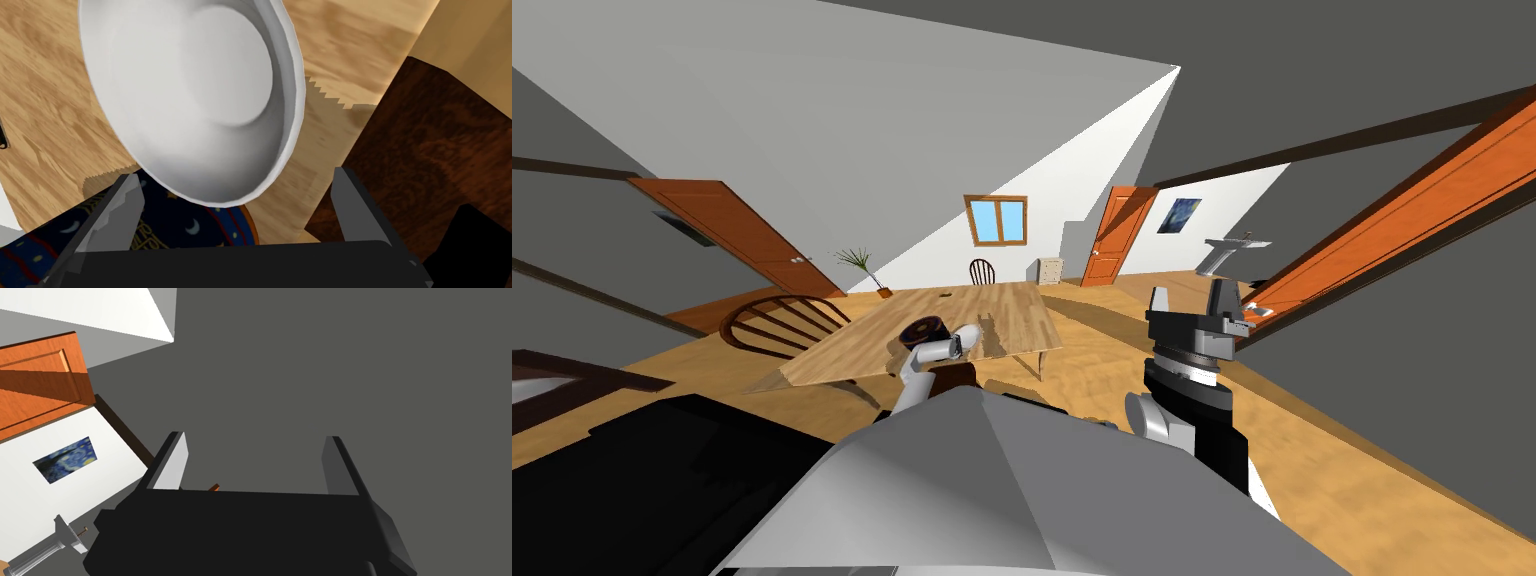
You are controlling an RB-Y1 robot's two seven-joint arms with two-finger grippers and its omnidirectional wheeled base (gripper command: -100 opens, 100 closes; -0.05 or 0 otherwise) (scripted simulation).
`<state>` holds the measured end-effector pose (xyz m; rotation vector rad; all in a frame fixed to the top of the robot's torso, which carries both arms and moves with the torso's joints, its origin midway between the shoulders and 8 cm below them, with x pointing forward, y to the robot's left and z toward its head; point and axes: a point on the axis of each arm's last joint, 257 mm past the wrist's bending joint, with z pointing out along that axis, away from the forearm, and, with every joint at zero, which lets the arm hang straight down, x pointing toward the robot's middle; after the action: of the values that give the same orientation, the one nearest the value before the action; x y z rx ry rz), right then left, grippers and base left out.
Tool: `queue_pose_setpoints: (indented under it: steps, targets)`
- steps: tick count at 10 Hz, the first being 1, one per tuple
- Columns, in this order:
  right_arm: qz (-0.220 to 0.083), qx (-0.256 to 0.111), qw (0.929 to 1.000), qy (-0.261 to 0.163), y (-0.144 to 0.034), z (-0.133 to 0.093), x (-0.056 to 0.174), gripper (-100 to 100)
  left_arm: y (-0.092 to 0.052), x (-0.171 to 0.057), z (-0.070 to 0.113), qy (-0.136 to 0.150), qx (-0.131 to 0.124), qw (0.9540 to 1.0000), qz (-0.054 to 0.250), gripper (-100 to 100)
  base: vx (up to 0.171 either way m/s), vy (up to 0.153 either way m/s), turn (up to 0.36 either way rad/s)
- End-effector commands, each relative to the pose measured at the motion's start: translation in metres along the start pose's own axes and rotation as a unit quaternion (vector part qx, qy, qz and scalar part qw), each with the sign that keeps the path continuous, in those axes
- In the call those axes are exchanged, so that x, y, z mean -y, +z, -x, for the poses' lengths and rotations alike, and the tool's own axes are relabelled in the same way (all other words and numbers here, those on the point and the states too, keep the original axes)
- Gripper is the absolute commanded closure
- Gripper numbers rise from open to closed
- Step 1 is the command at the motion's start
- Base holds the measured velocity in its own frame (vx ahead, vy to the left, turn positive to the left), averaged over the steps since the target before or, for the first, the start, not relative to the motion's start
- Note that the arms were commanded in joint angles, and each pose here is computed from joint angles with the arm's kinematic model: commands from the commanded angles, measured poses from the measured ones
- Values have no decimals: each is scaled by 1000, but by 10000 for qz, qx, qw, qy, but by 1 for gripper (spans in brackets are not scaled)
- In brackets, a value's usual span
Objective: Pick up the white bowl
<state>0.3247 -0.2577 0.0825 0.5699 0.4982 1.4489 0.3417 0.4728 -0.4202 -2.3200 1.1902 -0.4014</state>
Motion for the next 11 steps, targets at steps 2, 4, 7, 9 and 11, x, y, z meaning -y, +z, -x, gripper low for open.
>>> queue_pose_setpoints:
  steps: [2, 4, 7, 9, 11]
  targets:
    - [1, 0, 10000, 1, 0, 0, 0, 0, 8, -52, 8, 70, 130, 9982, 581, -100, 88, 9, -67]
    - [1, 0, 10000, 1, 0, 0, 0, 0, 4, -38, 3, 60, 105, 9989, 463, 0, 10, 2, -16]
    - [1, 0, 10000, 1, 0, 0, 0, 0, 15, -45, 1, 76, 89, 9989, 457, -100, 5, 3, -15]
    - [1, 0, 10000, 1, 0, 0, 0, 0, 22, -49, -1, 89, 79, 9989, 455, -100, 0, 0, 0]
    - [1, 0, 10000, 1, 0, 0, 0, 0, 19, -48, -1, 86, 81, 9989, 454, 100, 0, 0, 0]
